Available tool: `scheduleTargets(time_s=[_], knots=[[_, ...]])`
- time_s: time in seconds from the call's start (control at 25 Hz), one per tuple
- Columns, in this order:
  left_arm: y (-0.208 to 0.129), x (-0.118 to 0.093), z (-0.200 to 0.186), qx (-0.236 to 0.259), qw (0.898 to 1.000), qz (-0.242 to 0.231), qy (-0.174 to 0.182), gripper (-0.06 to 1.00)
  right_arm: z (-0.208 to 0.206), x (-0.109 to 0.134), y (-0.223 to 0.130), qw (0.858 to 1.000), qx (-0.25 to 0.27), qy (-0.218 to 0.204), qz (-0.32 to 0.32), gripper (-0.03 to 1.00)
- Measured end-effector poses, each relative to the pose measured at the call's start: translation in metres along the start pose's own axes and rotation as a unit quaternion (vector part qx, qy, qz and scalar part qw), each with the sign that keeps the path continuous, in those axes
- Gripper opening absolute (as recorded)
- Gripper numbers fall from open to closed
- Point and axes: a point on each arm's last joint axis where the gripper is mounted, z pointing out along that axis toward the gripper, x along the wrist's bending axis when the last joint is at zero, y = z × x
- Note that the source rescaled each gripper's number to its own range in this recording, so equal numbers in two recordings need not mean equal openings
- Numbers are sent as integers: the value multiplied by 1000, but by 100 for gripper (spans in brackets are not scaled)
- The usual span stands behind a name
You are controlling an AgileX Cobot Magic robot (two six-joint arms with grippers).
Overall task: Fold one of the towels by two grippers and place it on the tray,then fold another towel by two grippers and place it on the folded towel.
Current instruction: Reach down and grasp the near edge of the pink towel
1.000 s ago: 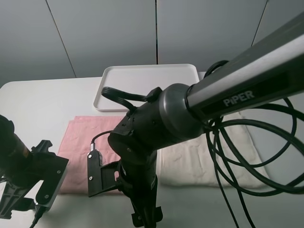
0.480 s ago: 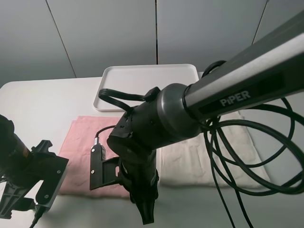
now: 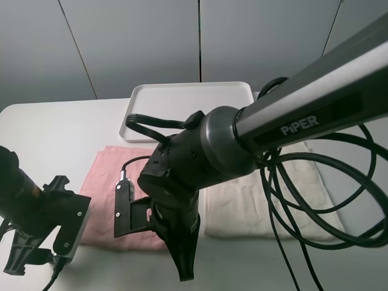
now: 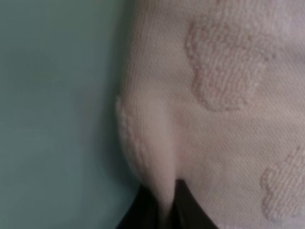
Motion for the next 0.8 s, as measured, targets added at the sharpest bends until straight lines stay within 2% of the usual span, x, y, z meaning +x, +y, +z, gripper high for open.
scheduleTargets(time_s=[0.2, 0.28, 0.36, 0.56, 0.6, 0.8], knots=[[0, 0, 0, -2, 1000, -2, 3, 98, 0, 0, 0, 1000, 0, 0, 2, 1], [1, 1, 0, -5, 1000, -4, 8, 90, 0, 0, 0, 1000, 0, 0, 4, 1], [1, 3, 0, -8, 1000, -6, 14, 72, 0, 0, 0, 1000, 0, 0, 10, 1], [3, 7, 0, -16, 999, -3, 37, 14, 0, 0, 0, 999, 0, 0, 40, 1], [3, 7, 0, -16, 999, -2, 38, 7, 0, 0, 0, 999, 0, -1, 47, 1], [4, 9, -3, -23, 998, -32, 51, 5, 0, -2, 0, 995, 2, -9, 96, 1]])
